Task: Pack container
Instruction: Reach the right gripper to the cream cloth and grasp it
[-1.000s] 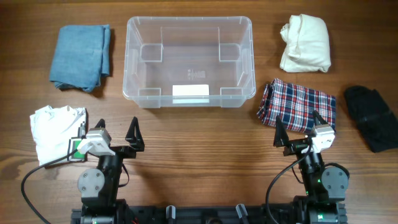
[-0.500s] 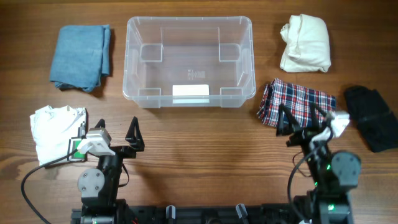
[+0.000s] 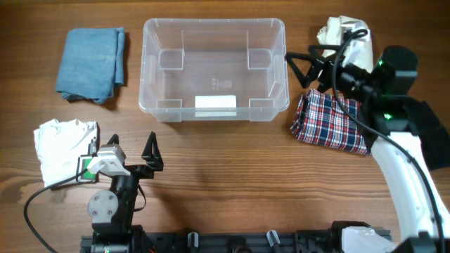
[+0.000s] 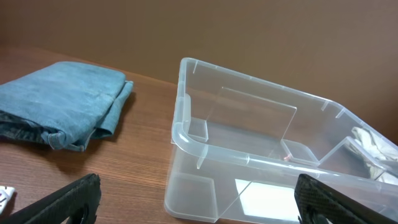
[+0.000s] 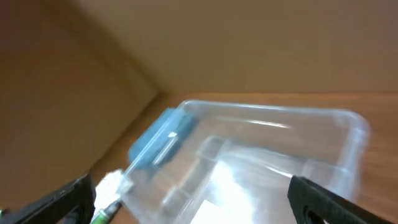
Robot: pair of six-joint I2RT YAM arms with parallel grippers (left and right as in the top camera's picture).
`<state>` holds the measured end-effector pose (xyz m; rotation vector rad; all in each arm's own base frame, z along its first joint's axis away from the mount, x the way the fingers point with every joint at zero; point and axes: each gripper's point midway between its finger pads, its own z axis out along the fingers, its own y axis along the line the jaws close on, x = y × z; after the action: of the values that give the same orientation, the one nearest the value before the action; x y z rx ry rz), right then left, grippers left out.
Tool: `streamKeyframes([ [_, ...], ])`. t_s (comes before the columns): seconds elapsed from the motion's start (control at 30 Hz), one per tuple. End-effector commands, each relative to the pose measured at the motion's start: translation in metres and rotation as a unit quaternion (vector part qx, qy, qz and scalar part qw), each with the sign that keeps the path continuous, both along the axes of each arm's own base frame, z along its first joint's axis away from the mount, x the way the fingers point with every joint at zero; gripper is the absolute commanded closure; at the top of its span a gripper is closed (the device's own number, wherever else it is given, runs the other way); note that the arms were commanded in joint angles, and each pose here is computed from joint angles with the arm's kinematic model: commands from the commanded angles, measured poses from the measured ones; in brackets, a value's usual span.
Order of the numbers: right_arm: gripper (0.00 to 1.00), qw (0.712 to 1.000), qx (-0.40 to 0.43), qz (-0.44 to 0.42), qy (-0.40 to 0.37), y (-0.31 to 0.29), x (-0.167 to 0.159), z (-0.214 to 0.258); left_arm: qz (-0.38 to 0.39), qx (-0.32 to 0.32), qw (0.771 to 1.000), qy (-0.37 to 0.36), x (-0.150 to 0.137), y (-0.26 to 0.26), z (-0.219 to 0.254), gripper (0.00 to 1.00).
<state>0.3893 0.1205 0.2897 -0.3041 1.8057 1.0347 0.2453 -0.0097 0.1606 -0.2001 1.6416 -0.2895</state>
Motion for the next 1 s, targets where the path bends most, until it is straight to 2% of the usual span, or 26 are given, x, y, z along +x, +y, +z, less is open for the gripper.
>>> streamKeyframes([
  [0.0, 0.0, 0.997, 0.037, 0.066, 0.005, 0.005, -0.009, 0.011, 0.002, 0.01, 1.0, -0.002, 0.0, 0.001, -0.002, 0.0],
  [0.17, 0.0, 0.999, 0.038, 0.017, 0.024, -0.025, 0.004, 0.027, 0.002, 0.01, 1.0, -0.002, 0.0, 0.001, -0.002, 0.0],
  [0.3, 0.0, 0.989, 0.008, -0.1, 0.11, -0.067, 0.023, 0.038, 0.002, 0.01, 1.0, -0.002, 0.0, 0.001, -0.002, 0.0],
  [0.4, 0.0, 0.95, -0.078, -0.245, 0.179, -0.117, 0.034, 0.028, 0.002, 0.01, 1.0, -0.002, 0.0, 0.001, -0.002, 0.0],
  [0.47, 0.0, 0.925, -0.127, -0.301, 0.192, -0.142, 0.037, 0.025, 0.002, 0.01, 1.0, -0.002, 0.0, 0.001, -0.002, 0.0],
  [0.6, 0.0, 0.927, -0.156, -0.304, 0.155, -0.149, 0.05, 0.032, 0.002, 0.01, 1.0, -0.002, 0.0, 0.001, -0.002, 0.0],
  [0.73, 0.0, 0.905, -0.184, -0.349, 0.158, -0.17, 0.059, 0.022, 0.002, 0.01, 1.0, -0.001, 0.0, 0.001, -0.002, 0.0],
  [0.8, 0.0, 0.904, -0.204, -0.337, 0.168, -0.171, 0.065, 0.005, 0.002, 0.01, 1.0, -0.002, 0.0, 0.001, -0.002, 0.0],
  [0.97, 0.0, 0.888, -0.186, -0.322, 0.269, -0.187, 0.084, -0.075, 0.002, 0.01, 1.0, -0.002, 0.0, 0.001, -0.002, 0.0],
])
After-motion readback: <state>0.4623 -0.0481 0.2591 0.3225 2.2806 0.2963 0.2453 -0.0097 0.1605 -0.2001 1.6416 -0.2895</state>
